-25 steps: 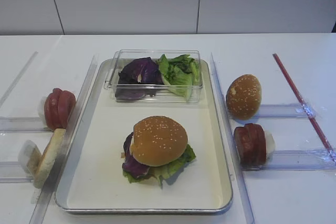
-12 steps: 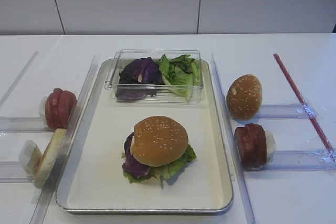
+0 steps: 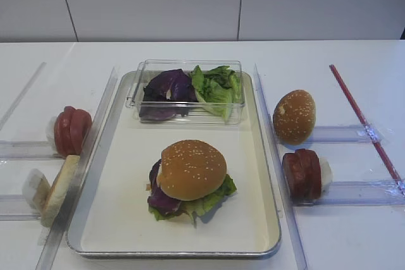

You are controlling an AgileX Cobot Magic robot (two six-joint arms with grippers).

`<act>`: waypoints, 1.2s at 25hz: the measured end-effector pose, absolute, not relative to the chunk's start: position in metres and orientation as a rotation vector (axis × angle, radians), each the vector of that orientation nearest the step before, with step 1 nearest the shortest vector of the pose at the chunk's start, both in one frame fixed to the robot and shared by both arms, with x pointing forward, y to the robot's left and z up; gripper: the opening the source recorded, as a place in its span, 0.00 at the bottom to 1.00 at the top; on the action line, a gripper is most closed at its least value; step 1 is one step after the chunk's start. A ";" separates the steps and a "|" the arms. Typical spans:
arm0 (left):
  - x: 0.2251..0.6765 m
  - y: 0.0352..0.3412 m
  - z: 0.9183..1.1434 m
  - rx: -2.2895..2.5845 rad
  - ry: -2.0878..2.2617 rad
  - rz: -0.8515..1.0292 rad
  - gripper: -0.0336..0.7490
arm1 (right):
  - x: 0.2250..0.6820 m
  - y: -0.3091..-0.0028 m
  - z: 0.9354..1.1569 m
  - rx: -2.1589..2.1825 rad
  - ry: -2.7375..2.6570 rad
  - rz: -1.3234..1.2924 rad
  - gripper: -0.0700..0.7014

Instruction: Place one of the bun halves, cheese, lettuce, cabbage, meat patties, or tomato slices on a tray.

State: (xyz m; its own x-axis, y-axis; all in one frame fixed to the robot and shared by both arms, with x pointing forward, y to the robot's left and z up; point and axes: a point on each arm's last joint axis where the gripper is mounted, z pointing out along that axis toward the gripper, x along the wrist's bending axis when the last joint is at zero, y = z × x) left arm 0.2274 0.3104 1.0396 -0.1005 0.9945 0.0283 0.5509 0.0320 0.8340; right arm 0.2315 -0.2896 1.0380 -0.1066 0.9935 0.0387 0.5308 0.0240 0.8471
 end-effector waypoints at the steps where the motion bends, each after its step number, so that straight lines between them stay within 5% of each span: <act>1: 0.227 0.310 1.040 1.574 1.715 0.951 0.64 | 0.232 -0.290 1.038 1.561 1.701 0.981 0.54; 6: 0.227 0.310 1.040 1.574 1.715 0.951 0.64 | 0.232 -0.290 1.038 1.561 1.701 0.981 0.56; 12: 0.227 0.310 1.040 1.574 1.715 0.951 0.64 | 0.232 -0.290 1.038 1.558 1.703 0.979 0.89; 14: 0.227 0.310 1.040 1.574 1.715 0.951 0.64 | 0.232 -0.290 1.038 1.558 1.703 0.979 0.93; 30: 0.227 0.310 1.040 1.574 1.715 0.951 0.64 | 0.232 -0.290 1.038 1.558 1.703 0.979 0.87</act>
